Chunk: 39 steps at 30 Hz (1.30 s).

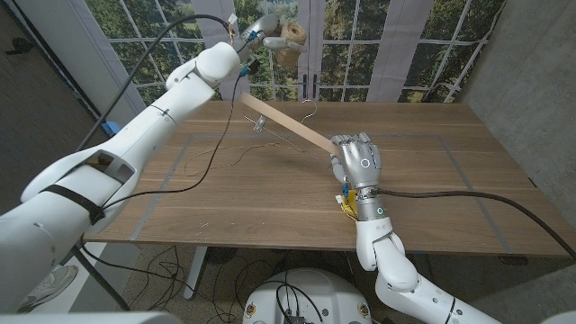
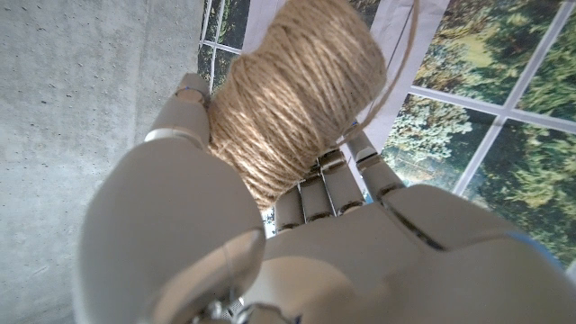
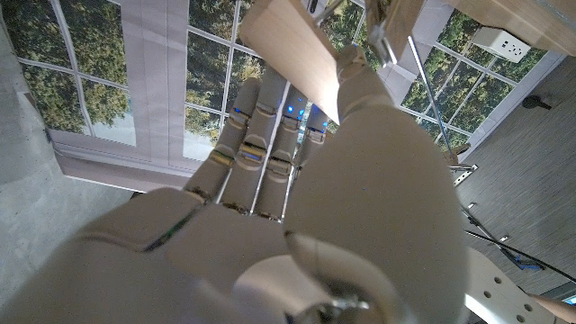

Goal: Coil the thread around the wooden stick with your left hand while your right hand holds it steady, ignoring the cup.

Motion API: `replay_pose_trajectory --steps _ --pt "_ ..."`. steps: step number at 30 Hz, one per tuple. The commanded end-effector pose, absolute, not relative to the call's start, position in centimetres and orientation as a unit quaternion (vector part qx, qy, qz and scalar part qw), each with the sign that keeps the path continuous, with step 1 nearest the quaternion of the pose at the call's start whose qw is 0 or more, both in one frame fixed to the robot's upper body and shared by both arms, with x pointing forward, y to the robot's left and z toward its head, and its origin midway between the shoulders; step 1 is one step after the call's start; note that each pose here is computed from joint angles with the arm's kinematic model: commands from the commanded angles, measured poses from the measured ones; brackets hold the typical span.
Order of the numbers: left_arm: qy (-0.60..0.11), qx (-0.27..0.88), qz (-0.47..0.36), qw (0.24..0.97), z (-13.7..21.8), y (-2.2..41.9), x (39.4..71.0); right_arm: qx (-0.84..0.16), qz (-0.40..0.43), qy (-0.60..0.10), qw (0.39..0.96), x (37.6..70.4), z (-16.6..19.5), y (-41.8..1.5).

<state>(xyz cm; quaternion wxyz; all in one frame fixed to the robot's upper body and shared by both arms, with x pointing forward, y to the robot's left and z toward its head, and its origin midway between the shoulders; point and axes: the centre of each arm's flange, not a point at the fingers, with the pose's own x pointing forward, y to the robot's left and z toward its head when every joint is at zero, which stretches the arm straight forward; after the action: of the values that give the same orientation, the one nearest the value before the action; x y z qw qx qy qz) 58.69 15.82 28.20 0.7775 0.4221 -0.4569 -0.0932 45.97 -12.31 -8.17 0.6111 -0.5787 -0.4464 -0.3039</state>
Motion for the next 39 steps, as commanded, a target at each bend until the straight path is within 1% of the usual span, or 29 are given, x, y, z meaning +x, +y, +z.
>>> replay_pose_trajectory --steps 1,12,19,27,34,39 --pt "-0.472 0.425 -0.119 0.763 29.2 13.6 57.5 -0.584 -0.288 -0.462 0.602 46.5 -7.7 -11.5" --pt "-0.476 0.415 -0.157 0.759 28.8 13.1 55.6 -0.598 -0.288 -0.453 0.596 48.2 -7.1 -11.1" --pt "-0.477 0.406 -0.161 0.762 28.1 14.0 54.5 -0.598 -0.297 -0.443 0.598 49.3 -6.4 -11.5" --pt "-0.481 0.366 -0.162 0.78 27.2 15.7 53.6 -0.595 -0.317 -0.435 0.597 49.9 -5.2 -12.5" --pt "-0.463 0.315 -0.222 0.798 26.2 16.1 53.7 -0.593 -0.332 -0.43 0.595 50.4 -4.3 -13.0" --pt "-0.466 0.311 -0.227 0.797 25.5 16.2 53.2 -0.595 -0.336 -0.424 0.594 50.6 -3.9 -13.2"
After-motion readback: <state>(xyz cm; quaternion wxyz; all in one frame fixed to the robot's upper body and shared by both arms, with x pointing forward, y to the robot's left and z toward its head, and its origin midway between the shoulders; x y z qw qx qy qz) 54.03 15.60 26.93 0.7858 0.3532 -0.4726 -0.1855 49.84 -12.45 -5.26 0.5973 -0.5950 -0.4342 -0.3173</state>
